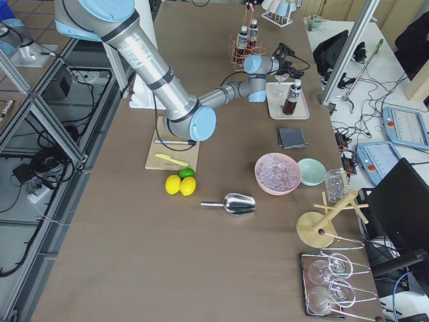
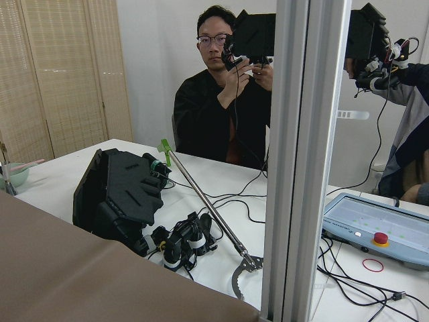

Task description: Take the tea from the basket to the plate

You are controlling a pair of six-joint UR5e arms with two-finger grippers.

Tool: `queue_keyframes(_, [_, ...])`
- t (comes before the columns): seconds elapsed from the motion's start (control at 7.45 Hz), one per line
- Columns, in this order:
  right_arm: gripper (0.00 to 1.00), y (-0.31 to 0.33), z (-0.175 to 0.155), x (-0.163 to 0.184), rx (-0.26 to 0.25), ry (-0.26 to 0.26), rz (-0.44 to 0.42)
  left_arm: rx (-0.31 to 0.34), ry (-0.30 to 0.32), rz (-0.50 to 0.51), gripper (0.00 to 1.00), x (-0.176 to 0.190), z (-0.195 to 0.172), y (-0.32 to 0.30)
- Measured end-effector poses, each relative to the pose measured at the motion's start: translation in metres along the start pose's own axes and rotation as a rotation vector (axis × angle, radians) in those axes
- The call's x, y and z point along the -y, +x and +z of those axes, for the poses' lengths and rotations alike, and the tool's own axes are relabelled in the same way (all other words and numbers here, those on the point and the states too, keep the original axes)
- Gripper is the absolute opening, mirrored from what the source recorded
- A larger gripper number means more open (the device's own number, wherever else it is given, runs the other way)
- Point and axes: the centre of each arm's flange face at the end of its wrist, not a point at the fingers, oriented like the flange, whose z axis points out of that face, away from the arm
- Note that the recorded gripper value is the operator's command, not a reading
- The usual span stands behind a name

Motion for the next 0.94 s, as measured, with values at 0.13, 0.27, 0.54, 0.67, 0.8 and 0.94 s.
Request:
queue_keyframes(0.13, [1.00,-0.007,0.000,0.011,-0.001,-0.003,0.017,0.006,-0.025,-0.007,0.00,-0.037,-0.003,-0.021])
queue_keyframes(0.27, [1.00,-0.014,-0.003,0.024,-0.008,-0.013,0.025,0.012,-0.049,0.000,0.00,-0.072,-0.006,-0.038])
queue_keyframes(0.54, [1.00,-0.025,-0.007,0.042,-0.025,-0.033,0.026,0.026,-0.093,0.024,0.00,-0.143,-0.014,-0.069])
queue_keyframes(0.67, [1.00,-0.026,-0.010,0.049,-0.038,-0.046,0.024,0.029,-0.112,0.038,0.00,-0.174,-0.018,-0.083])
queue_keyframes(0.8, [1.00,-0.018,-0.017,0.063,-0.060,-0.082,0.018,0.024,-0.129,0.056,0.00,-0.202,-0.019,-0.096])
queue_keyframes(0.94, [1.00,-0.004,-0.027,0.080,-0.088,-0.140,0.013,0.001,-0.146,0.093,0.00,-0.224,-0.012,-0.111])
